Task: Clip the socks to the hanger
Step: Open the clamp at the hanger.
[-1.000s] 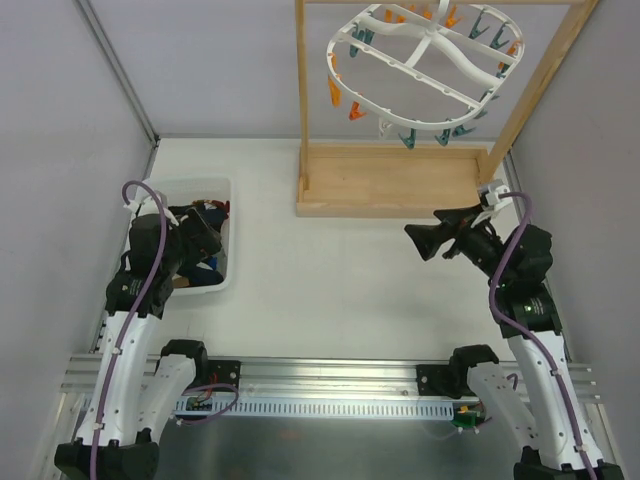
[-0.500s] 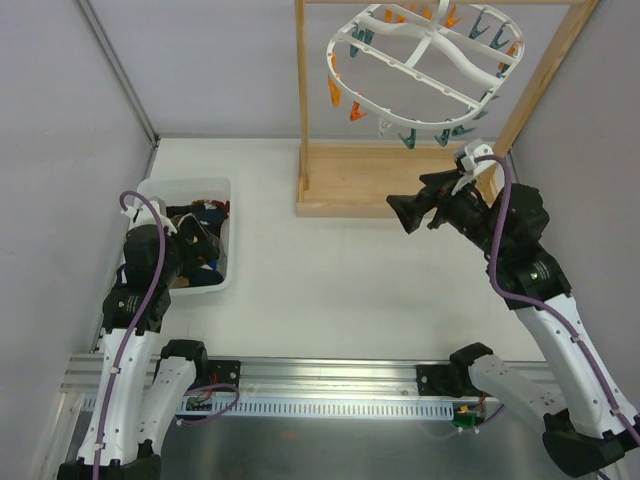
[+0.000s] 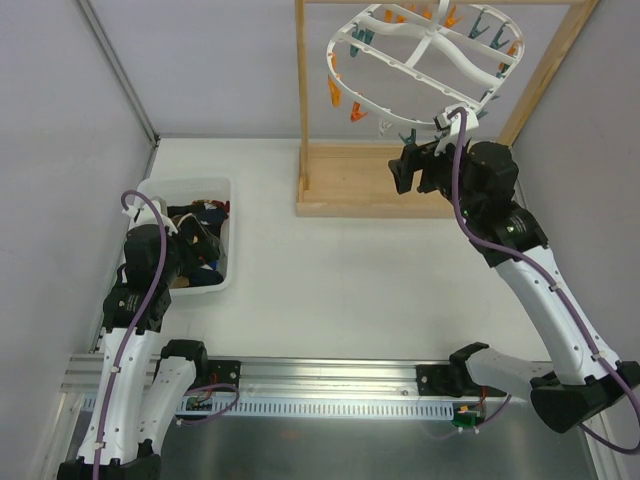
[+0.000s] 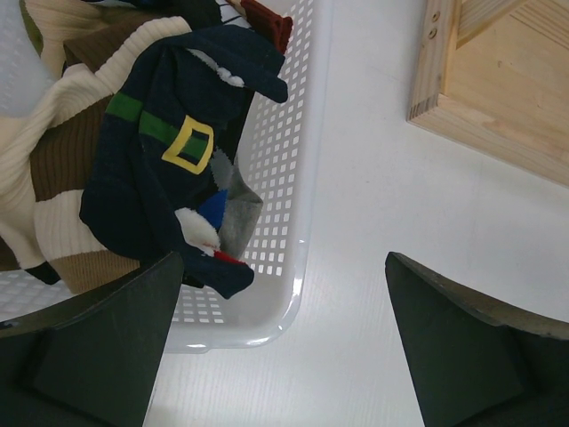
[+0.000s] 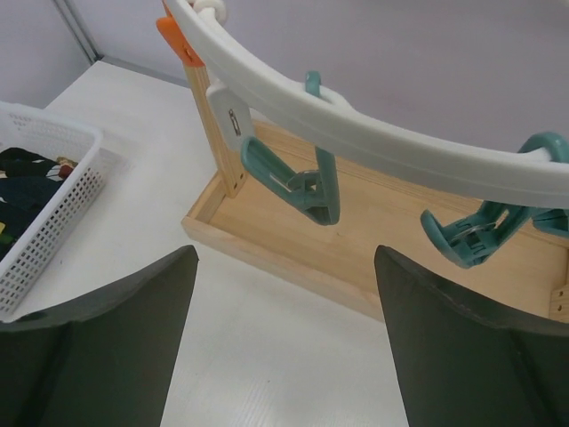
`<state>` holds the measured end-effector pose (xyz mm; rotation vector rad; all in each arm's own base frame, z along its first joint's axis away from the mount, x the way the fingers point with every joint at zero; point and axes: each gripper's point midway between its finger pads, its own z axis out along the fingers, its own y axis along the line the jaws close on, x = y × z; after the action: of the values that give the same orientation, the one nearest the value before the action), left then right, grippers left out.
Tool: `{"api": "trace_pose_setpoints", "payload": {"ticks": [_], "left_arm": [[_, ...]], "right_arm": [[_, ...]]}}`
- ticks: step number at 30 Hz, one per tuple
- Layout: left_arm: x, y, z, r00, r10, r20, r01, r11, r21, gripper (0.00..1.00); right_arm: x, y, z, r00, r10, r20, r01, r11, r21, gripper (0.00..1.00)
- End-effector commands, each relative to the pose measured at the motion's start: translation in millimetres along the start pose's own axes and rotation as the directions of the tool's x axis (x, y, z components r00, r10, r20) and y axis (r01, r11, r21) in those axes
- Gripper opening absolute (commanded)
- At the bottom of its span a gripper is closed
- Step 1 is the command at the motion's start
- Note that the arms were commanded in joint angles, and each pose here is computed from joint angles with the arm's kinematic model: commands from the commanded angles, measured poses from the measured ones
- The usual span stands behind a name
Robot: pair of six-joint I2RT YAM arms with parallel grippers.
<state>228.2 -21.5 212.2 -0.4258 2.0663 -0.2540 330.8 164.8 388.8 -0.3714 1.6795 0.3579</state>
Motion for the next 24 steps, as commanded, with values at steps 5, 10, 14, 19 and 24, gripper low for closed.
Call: {"api": "trace_pose_setpoints", "payload": {"ticks": [5,10,14,19,24], "left_arm": [[-4.9,-4.1,-1.2,0.999,0.032,0.023,-0.032,0.999,0.030,0.99],[-4.8,-3.9,-1.2,0.999,0.036,0.025,-0.037,0.999,0.031,0.99],[-5.2,-3.4,-1.4,0.999,0.038,0.028,-0.038,0.999,0.029,0.99],[-6.5,-3.0,-2.9,0.999,0.037,0.036,-0.038,0.999,0.027,0.99],[-7.0,-2.9,-3.4,0.998,0.039,0.041,-0.040,0.999,0.027,0.99]], "right_arm": [[-40.7,-12.6,2.9,0.990,-0.025,0.137,0.015,0.997,0.076,0.84],[-47.3,-3.1,11.6,0.986,-0.027,0.165,0.023,0.999,0.023,0.82],[-49.8,-3.1,19.7,0.985,-0.036,0.168,0.032,0.999,0.023,0.78],[-59.9,-3.2,23.4,0.977,-0.044,0.207,0.040,0.999,0.025,0.72],[-68.5,-1.1,22.9,0.971,-0.044,0.234,0.042,0.999,0.015,0.70]]}}
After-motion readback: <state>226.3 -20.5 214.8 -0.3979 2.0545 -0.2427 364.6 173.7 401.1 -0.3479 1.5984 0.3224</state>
